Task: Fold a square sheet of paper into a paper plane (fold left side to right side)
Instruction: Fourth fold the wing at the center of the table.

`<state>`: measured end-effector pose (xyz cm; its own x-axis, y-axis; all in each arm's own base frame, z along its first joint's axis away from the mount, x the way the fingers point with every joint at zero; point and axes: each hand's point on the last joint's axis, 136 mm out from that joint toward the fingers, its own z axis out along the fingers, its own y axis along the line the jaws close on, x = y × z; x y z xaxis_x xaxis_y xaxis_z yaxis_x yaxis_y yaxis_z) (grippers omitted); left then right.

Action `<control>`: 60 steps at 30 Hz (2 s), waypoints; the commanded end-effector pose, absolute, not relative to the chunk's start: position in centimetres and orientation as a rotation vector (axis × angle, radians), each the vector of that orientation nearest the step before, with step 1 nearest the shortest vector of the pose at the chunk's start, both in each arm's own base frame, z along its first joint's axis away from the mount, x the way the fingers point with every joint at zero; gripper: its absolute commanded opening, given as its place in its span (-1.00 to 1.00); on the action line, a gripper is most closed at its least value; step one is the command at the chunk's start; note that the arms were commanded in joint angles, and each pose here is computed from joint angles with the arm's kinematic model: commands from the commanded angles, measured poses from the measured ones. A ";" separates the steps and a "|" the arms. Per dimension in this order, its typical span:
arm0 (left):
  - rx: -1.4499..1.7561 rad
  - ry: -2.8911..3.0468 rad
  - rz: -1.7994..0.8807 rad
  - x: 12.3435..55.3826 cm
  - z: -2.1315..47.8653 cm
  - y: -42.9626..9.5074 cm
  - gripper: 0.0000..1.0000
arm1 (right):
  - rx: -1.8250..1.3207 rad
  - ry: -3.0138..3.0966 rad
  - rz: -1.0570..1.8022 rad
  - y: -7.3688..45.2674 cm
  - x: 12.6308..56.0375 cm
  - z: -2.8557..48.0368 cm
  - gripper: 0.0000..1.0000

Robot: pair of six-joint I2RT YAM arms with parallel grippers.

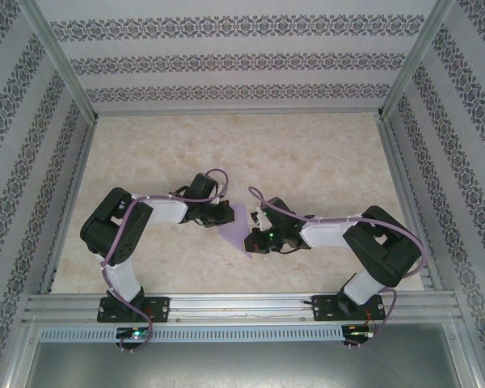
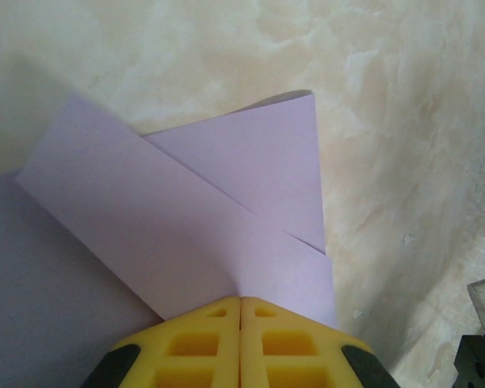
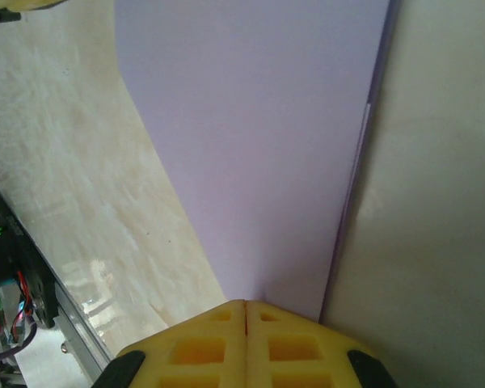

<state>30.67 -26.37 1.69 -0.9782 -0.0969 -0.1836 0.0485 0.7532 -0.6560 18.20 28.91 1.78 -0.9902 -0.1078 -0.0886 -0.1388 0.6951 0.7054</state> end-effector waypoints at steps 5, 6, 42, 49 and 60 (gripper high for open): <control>-0.150 2.859 -0.818 29.6 -1.9 -23.8 -0.85 | -0.161 2.932 1.173 28.2 16.8 0.2 -1.00; -0.152 2.861 -0.816 29.6 -1.9 -23.7 -0.85 | -0.162 2.938 1.173 28.2 16.6 0.2 -1.00; -0.125 2.839 -0.848 29.6 -1.1 -24.3 -0.86 | -0.261 2.735 1.182 31.2 21.4 5.7 -1.00; -0.131 2.844 -0.847 29.6 -1.2 -24.3 -0.86 | -0.253 2.748 1.116 32.2 23.7 4.1 -1.00; -0.152 2.851 -0.823 29.7 -1.4 -24.0 -0.89 | -0.229 2.831 1.077 31.6 23.1 1.2 -1.00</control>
<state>30.74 -26.34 1.69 -0.9776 -0.1138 -0.1771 0.0306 0.7557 -0.6542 22.91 31.89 1.61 -0.9845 -0.0994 -0.1442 -0.1704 0.7342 0.6572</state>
